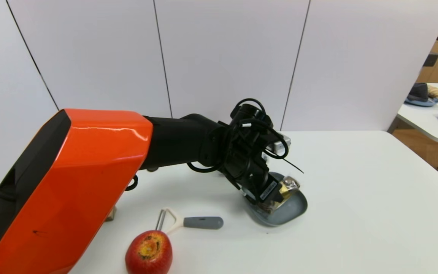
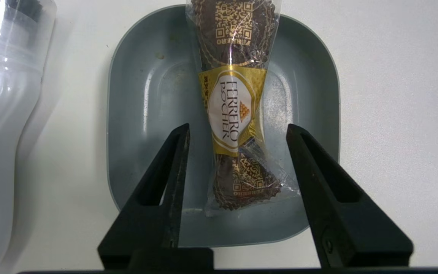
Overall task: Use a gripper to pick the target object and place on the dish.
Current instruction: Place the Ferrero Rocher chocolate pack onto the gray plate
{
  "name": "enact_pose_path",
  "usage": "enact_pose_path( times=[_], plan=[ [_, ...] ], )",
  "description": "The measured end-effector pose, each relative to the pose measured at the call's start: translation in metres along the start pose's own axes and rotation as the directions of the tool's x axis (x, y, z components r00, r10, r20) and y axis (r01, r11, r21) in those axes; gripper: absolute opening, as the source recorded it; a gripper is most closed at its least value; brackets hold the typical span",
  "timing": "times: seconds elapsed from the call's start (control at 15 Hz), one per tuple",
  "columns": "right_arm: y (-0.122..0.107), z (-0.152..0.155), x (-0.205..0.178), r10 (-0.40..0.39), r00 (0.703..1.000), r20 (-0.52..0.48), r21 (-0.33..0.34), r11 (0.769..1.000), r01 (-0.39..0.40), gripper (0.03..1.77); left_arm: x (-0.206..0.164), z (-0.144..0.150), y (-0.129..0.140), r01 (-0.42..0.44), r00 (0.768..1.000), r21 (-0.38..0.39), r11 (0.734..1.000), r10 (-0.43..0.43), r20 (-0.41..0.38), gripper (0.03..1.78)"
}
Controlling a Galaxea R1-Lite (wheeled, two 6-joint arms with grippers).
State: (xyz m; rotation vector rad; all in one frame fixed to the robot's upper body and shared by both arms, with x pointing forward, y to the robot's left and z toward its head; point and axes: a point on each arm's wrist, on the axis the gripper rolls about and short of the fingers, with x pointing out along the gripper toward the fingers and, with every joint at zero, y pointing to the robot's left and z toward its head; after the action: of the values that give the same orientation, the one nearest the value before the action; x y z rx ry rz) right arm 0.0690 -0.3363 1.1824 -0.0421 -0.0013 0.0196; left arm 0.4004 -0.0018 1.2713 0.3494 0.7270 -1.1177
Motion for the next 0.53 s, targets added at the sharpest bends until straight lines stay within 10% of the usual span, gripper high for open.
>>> enact_pose_path(
  times=[0.53],
  plan=[
    [0.000,0.000,0.000,0.000,1.000,0.000,0.000,1.000,0.000,1.71,-0.094,0.012,0.001,-0.061,0.997,-0.028,0.998,0.062,0.039,1.44]
  ],
)
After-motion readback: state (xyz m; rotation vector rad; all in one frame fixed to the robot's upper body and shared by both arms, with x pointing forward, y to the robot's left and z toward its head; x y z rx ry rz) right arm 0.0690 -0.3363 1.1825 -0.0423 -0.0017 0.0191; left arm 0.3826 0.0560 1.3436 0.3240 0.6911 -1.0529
